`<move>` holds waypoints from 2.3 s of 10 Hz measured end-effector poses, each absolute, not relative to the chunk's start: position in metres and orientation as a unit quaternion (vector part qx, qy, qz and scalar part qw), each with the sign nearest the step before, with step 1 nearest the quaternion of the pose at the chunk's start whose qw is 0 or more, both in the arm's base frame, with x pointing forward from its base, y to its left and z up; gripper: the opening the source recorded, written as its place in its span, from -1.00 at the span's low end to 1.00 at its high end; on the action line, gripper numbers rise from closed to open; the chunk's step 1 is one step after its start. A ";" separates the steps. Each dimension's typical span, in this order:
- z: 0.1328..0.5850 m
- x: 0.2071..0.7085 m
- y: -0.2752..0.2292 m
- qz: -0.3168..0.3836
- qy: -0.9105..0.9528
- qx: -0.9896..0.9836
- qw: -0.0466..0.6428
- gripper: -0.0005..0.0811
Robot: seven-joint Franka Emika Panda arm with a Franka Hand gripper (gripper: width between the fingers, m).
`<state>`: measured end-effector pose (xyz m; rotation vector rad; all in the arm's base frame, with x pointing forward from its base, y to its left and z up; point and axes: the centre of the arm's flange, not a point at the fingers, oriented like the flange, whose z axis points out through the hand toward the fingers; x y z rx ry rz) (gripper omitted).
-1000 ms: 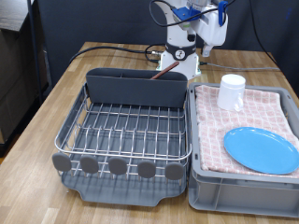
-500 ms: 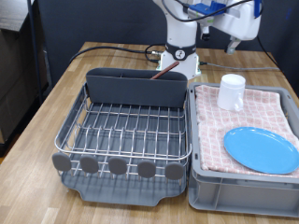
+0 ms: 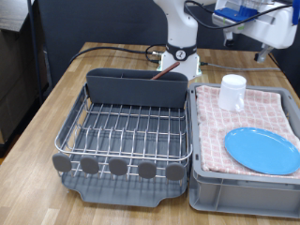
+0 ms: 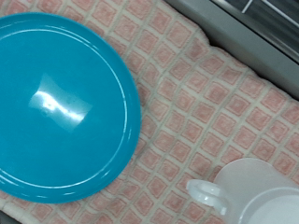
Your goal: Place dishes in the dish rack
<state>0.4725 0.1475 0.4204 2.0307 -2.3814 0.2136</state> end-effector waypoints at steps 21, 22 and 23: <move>0.297 0.485 0.130 0.002 -0.719 0.681 -0.137 0.98; 0.290 0.486 0.129 0.000 -0.720 0.680 -0.137 0.98; 0.283 0.487 0.128 0.000 -0.723 0.677 -0.137 0.98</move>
